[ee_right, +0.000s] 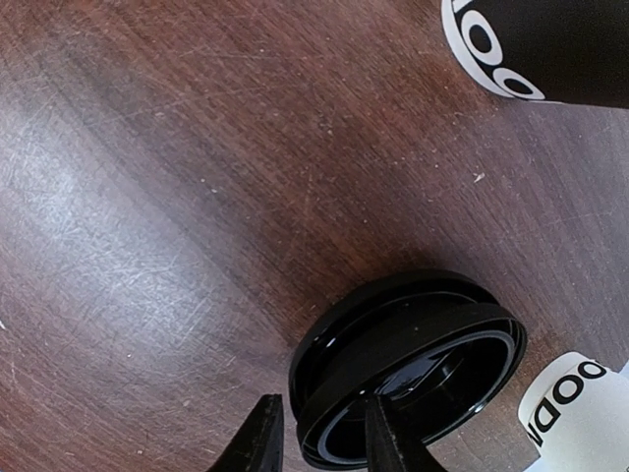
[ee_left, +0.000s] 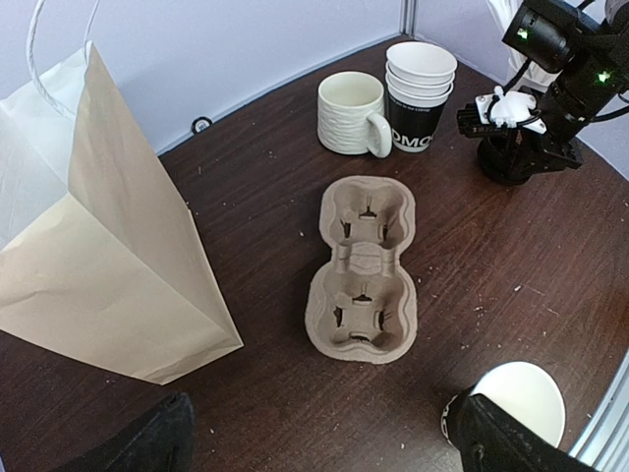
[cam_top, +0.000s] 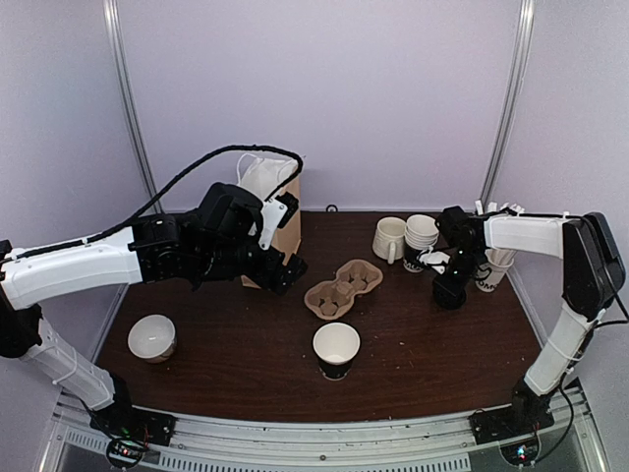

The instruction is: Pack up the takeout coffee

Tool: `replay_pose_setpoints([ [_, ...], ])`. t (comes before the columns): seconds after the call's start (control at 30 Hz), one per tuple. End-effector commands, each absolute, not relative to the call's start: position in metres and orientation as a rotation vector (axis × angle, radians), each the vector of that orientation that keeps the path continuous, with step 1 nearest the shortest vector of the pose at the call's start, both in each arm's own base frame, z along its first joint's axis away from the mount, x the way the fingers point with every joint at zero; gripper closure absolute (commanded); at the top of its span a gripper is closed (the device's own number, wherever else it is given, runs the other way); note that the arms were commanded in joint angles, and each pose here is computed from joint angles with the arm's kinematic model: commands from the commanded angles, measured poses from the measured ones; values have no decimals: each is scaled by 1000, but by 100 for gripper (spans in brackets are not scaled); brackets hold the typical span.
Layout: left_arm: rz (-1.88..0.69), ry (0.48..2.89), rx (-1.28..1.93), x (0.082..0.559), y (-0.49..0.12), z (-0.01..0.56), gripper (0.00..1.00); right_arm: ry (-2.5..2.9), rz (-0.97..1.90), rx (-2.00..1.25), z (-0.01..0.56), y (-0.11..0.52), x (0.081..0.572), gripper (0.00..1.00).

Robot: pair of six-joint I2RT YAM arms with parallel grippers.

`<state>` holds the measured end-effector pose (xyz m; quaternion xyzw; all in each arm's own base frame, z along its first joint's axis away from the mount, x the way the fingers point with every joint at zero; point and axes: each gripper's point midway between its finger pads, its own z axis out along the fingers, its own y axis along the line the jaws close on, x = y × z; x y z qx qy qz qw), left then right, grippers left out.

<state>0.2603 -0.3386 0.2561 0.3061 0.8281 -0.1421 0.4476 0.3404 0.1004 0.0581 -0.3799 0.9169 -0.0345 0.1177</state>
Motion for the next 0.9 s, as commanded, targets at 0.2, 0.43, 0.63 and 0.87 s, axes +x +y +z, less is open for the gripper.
replay_pose_setpoints([
  [0.2,-415,2030,724,259,-342,263,3,2704,-167,-1038,54,90,353,69],
  [0.43,-410,2036,717,258,-339,260,3,2688,-131,-1016,67,94,351,80],
  [0.63,-408,2030,721,259,-341,260,3,2683,-86,-1000,86,96,340,84],
  [0.87,-442,1982,765,258,-350,263,3,2602,66,-961,145,110,321,88],
])
